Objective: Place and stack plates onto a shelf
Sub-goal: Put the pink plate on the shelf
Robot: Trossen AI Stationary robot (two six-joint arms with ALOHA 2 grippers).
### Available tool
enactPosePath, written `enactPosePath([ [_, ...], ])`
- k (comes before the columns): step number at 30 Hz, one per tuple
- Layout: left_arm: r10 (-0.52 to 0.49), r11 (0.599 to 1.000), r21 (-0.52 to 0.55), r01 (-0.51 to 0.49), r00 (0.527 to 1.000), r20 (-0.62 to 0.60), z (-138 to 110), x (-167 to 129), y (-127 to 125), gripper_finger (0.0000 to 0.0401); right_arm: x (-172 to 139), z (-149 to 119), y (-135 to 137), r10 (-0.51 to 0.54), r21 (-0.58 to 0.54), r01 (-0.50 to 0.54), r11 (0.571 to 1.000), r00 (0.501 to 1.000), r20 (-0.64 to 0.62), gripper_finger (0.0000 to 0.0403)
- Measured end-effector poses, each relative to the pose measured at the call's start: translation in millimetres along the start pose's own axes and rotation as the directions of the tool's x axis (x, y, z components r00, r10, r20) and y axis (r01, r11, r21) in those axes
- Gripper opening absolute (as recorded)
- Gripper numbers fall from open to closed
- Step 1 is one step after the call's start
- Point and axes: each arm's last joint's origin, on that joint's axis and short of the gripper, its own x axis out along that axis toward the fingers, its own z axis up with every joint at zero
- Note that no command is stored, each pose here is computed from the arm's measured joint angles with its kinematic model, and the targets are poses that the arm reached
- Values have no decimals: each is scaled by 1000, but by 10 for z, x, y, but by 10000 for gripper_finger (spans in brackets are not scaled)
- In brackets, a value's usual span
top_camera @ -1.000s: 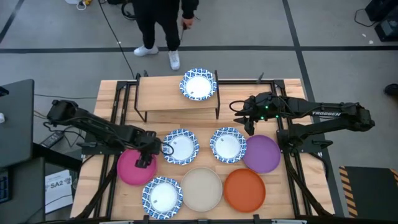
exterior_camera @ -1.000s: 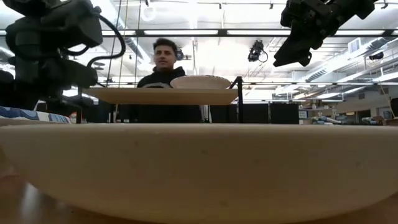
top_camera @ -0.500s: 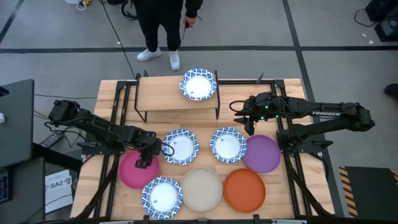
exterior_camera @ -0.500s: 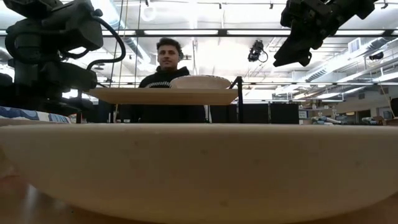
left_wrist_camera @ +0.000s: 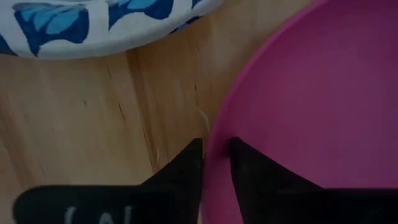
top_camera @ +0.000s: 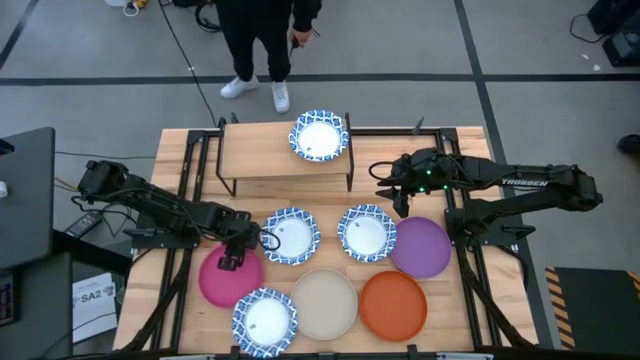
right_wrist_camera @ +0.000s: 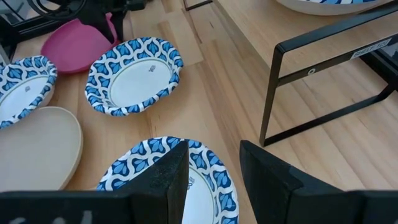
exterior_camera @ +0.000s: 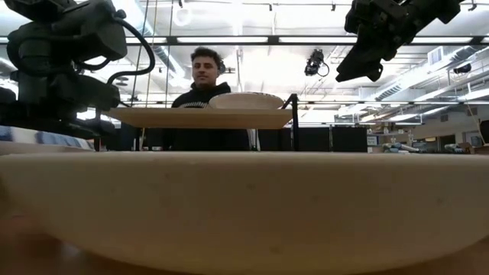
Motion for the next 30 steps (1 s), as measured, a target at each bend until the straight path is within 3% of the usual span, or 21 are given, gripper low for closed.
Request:
enactPosePath([
  [8,8,1000,-5,-8,1000,-1,0,-1,2,54,0,0,0,0,0,0,1000,1000,0,149],
  [30,100,995,-29,-98,993,61,-17,-119,27,49,1,0,-1,0,0,0,1000,1000,0,149],
])
